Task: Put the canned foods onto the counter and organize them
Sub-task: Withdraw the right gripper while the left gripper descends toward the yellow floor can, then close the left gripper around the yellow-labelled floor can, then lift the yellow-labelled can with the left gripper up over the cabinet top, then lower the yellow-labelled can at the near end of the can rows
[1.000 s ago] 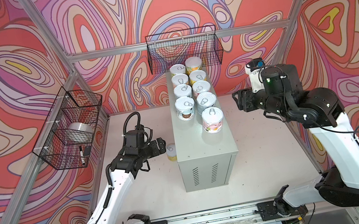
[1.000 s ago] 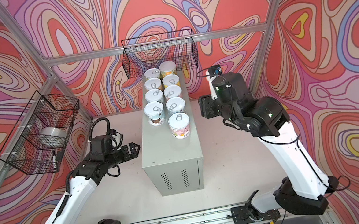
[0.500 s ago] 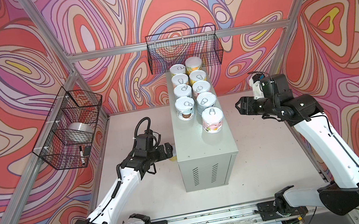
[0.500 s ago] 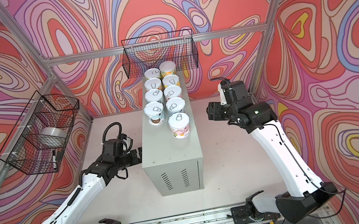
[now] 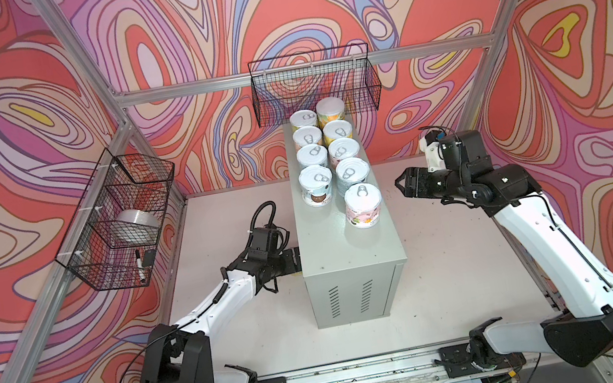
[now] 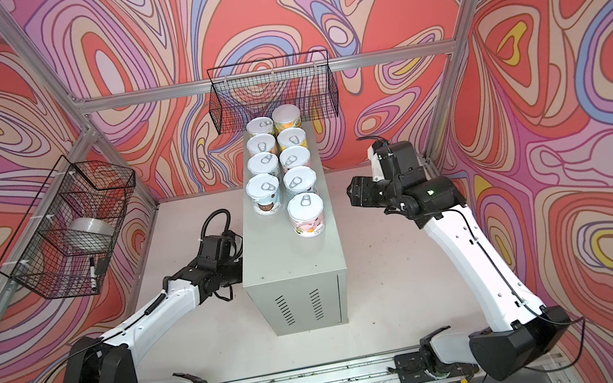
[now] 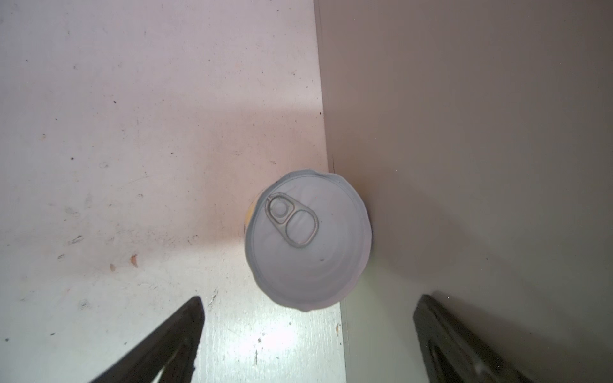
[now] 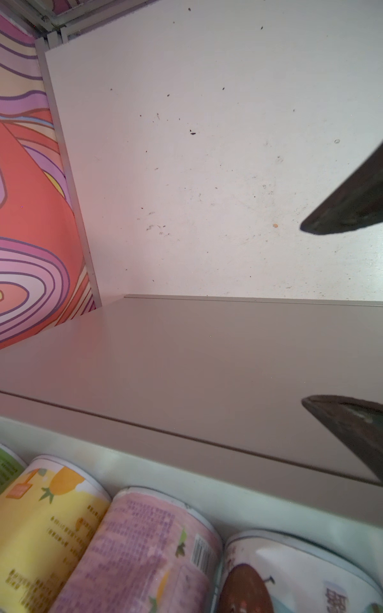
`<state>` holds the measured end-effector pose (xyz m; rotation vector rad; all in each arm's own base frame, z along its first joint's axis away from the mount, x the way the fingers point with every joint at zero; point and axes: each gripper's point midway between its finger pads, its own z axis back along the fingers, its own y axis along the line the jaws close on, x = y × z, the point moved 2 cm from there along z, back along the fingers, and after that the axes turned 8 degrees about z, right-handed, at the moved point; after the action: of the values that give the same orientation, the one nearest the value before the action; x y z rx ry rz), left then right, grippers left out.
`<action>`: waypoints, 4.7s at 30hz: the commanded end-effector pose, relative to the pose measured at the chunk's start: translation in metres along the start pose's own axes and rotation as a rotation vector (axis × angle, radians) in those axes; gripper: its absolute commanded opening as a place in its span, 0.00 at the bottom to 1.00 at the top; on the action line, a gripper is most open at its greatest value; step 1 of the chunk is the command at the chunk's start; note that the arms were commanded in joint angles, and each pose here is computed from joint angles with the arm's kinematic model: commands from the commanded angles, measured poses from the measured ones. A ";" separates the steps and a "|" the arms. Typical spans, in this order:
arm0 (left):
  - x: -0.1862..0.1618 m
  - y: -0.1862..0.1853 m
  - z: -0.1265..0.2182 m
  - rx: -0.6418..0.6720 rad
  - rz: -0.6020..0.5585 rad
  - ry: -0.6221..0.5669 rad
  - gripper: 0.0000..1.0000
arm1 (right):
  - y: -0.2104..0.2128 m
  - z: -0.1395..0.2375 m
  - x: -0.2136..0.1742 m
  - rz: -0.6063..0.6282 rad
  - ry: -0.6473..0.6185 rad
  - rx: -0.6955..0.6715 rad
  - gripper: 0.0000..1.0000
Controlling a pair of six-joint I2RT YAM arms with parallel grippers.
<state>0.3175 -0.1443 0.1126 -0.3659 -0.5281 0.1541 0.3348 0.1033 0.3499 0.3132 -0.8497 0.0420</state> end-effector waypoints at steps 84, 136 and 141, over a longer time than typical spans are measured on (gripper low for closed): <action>0.045 -0.030 0.270 0.203 -0.258 0.016 0.00 | -0.048 -0.041 -0.042 -0.119 0.015 -0.034 0.80; 0.044 -0.201 0.257 -0.055 -0.618 -0.032 0.37 | -0.033 -0.041 -0.044 -0.157 -0.001 0.073 0.87; 0.046 -0.205 0.250 -0.049 -0.627 -0.036 0.84 | -0.033 -0.042 -0.044 -0.157 -0.002 0.073 0.89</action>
<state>0.2340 -0.2434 0.4124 -0.2430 -0.6492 -0.4391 0.3412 0.0889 0.2810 0.4414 -0.8087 -0.0720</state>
